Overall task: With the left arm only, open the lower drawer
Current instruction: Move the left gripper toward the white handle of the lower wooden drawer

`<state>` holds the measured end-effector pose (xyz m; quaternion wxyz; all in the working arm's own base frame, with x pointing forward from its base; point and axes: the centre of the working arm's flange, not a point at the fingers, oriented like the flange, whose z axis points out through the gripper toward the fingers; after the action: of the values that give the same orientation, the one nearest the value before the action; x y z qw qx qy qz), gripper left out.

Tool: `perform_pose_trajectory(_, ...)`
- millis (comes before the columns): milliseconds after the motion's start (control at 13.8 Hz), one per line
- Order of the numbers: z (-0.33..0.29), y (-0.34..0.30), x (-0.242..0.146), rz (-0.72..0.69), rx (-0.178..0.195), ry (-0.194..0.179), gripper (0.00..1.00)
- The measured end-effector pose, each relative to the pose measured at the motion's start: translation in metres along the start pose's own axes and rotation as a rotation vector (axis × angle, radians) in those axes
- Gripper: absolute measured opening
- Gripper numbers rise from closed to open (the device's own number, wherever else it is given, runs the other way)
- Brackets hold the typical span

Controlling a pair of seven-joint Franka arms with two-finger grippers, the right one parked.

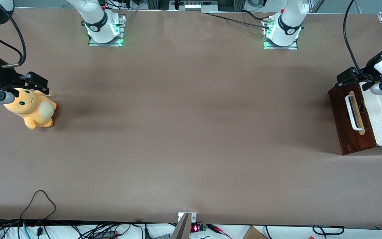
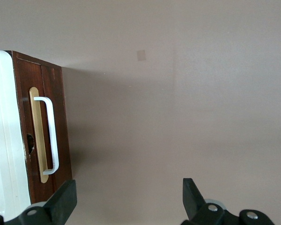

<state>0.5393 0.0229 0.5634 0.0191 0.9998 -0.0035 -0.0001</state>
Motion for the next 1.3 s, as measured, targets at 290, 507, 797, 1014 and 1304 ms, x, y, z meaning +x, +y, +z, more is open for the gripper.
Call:
perform_pose_trajectory(290,0.0,0.0,0.0,0.005,0.0,0.001,1.0)
perform_pose_trajectory(507,0.004,-0.002,0.002,-0.015,-0.049,-0.002,1.0)
perform_pose_trajectory(797,0.008,-0.008,0.003,-0.028,-0.057,-0.011,1.0)
perform_pose_trajectory(1014,0.01,-0.008,0.003,-0.028,-0.057,-0.018,1.0)
perform_pose_trajectory(1304,0.022,-0.007,0.01,0.02,-0.042,-0.007,1.0)
